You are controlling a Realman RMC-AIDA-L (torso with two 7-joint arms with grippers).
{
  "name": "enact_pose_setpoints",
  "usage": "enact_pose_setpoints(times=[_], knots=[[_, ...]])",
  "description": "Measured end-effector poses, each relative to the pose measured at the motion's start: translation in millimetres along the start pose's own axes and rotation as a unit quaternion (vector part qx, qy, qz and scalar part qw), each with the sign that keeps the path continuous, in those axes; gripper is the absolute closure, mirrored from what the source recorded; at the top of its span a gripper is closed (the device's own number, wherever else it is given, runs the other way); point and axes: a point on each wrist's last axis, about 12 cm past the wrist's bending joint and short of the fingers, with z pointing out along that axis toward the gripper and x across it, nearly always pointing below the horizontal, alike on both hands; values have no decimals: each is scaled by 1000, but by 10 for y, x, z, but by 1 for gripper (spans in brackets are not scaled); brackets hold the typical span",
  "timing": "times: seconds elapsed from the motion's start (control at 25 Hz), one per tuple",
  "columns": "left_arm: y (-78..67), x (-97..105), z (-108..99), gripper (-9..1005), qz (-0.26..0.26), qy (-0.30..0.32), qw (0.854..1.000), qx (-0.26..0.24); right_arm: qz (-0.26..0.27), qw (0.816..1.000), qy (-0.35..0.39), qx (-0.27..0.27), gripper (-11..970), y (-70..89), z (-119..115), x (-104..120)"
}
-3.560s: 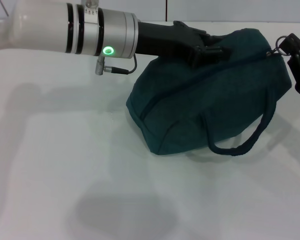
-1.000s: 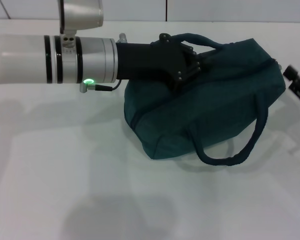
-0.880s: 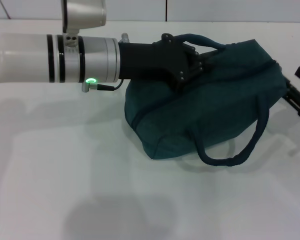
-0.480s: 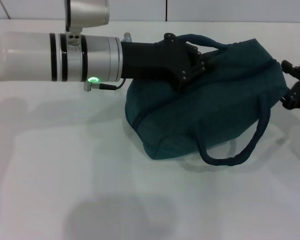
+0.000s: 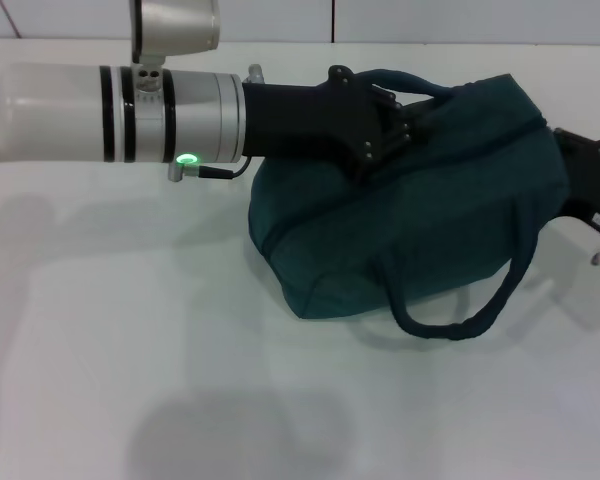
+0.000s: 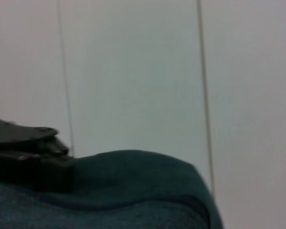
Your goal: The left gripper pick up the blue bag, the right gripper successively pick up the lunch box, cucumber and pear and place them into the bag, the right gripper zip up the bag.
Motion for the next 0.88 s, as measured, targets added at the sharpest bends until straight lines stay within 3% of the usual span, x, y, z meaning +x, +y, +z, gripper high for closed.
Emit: enact_pose_setpoints(times=[0.4, 0.72, 0.88], knots=[[10, 1, 2, 885, -2, 1, 1000, -4, -1, 1000, 1, -8, 721, 43, 16, 9], [5, 1, -2, 870, -11, -10, 1000, -7, 6, 1000, 7, 6, 816, 24, -37, 49], [3, 3, 4, 863, -14, -10, 1000, -5, 15, 1000, 2, 27, 910, -21, -70, 50]])
